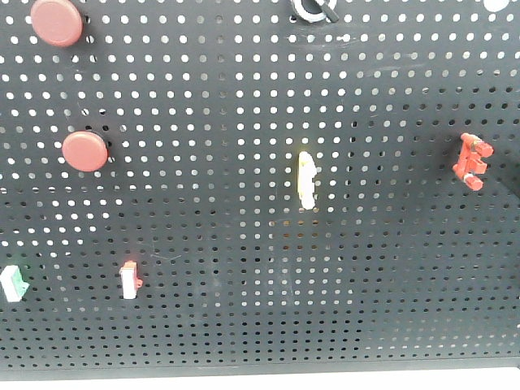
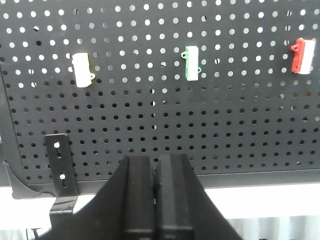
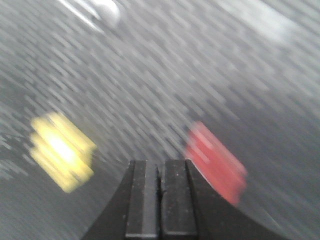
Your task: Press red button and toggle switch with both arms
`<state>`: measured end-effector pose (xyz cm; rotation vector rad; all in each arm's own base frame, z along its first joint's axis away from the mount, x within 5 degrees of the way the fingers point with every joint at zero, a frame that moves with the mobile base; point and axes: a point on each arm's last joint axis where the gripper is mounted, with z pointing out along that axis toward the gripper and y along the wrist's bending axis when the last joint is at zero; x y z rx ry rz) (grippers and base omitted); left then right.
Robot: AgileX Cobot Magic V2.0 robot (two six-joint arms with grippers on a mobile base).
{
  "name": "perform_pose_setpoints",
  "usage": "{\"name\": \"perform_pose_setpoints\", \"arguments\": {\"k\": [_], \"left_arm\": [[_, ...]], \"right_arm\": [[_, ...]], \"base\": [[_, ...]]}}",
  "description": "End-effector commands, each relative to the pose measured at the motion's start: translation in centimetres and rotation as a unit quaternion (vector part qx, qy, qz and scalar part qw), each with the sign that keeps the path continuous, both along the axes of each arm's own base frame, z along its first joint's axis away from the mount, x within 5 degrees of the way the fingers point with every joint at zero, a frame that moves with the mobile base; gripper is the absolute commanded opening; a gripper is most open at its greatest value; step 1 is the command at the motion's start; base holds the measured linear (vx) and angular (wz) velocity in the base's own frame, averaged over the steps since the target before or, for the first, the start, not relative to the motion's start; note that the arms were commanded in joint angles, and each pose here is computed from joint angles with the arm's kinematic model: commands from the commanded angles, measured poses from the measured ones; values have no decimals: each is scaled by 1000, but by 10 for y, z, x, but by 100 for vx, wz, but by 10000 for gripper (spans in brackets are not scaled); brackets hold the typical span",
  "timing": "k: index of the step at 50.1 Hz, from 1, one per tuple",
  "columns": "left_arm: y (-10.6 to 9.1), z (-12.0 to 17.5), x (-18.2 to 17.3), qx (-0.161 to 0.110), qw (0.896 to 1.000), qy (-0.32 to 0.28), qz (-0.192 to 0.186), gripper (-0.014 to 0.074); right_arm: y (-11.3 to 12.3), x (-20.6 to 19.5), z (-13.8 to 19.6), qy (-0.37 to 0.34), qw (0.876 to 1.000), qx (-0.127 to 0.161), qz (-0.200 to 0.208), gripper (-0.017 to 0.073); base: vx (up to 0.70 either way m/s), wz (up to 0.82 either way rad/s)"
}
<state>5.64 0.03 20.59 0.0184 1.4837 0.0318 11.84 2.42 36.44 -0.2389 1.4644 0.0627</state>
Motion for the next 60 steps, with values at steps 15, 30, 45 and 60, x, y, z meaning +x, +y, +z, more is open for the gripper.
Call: {"name": "perform_pose_setpoints", "arguments": {"k": [15,30,45,60], "left_arm": [[-1,-5,1,-9,1000,-18,-7,1],[-1,-5,1,-9,1000,-14,-6,1],[-1,-6,1,-9,1000,-12,-6,1],[-1,-6,1,-9,1000,-12,-6,1]], "right_arm": [[-20,-55,-131,-12,998,6,-67,0],[-24,-61,-167,30,993,58,-93,0],[-24,-61,-166,29,994,58,-93,0],[-24,-61,-166,29,994,58,-93,0]], "base": [[0,0],[0,0],[0,0],[0,0]]}}
